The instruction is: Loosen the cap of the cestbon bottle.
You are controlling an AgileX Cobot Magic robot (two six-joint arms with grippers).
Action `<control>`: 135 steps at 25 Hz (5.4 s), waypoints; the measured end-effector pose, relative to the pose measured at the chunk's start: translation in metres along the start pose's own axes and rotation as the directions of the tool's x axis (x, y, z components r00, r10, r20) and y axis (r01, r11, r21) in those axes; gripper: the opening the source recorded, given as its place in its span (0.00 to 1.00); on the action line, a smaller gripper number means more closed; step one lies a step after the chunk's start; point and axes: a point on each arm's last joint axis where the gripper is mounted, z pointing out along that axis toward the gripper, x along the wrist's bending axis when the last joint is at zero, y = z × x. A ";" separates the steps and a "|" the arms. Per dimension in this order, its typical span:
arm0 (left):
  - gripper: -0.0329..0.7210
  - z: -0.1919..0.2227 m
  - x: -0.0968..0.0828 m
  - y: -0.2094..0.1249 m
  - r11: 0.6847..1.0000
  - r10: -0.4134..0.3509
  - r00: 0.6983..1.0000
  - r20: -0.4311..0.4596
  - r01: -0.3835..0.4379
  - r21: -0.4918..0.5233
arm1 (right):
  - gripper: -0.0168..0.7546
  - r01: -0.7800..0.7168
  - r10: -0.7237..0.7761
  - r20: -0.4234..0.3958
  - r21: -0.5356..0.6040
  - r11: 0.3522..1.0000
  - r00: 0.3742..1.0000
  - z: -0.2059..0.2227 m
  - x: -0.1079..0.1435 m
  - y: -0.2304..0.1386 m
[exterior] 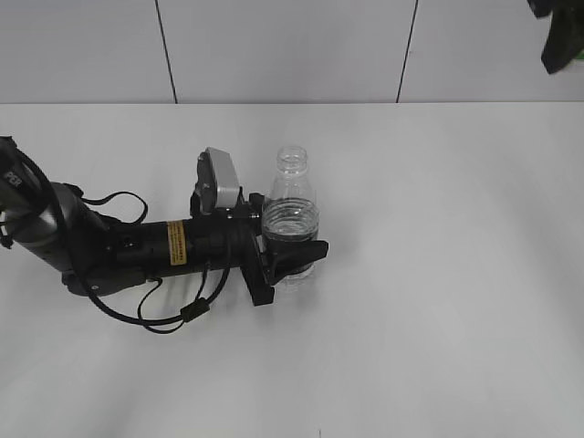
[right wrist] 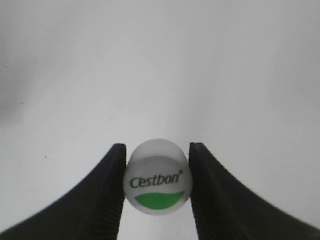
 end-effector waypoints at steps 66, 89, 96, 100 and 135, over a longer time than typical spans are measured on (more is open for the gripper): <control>0.58 0.000 0.002 0.000 1.000 -0.008 1.000 -0.026 0.008 -0.003 | 0.48 0.041 -0.008 -0.155 0.208 0.977 0.988 0.214 0.005 -0.047; 0.61 0.000 0.002 0.000 1.000 -0.008 1.000 -0.025 0.008 -0.002 | 0.75 0.056 -0.017 -0.166 0.236 0.970 0.986 0.190 0.005 -0.047; 0.73 0.000 0.003 -0.003 0.998 -0.057 0.998 -0.035 0.058 0.026 | 0.75 0.056 -0.017 -0.166 0.236 0.970 0.986 0.190 0.005 -0.047; 0.78 -0.001 0.003 -0.004 0.998 -0.060 0.997 -0.038 0.061 0.027 | 0.75 0.055 -0.015 -0.166 0.238 0.970 0.986 0.190 0.005 -0.047; 0.79 -0.049 -0.013 0.206 0.985 0.061 0.971 -0.229 -0.097 -0.146 | 0.75 0.064 -0.024 -0.162 0.245 0.967 0.986 0.190 0.004 -0.048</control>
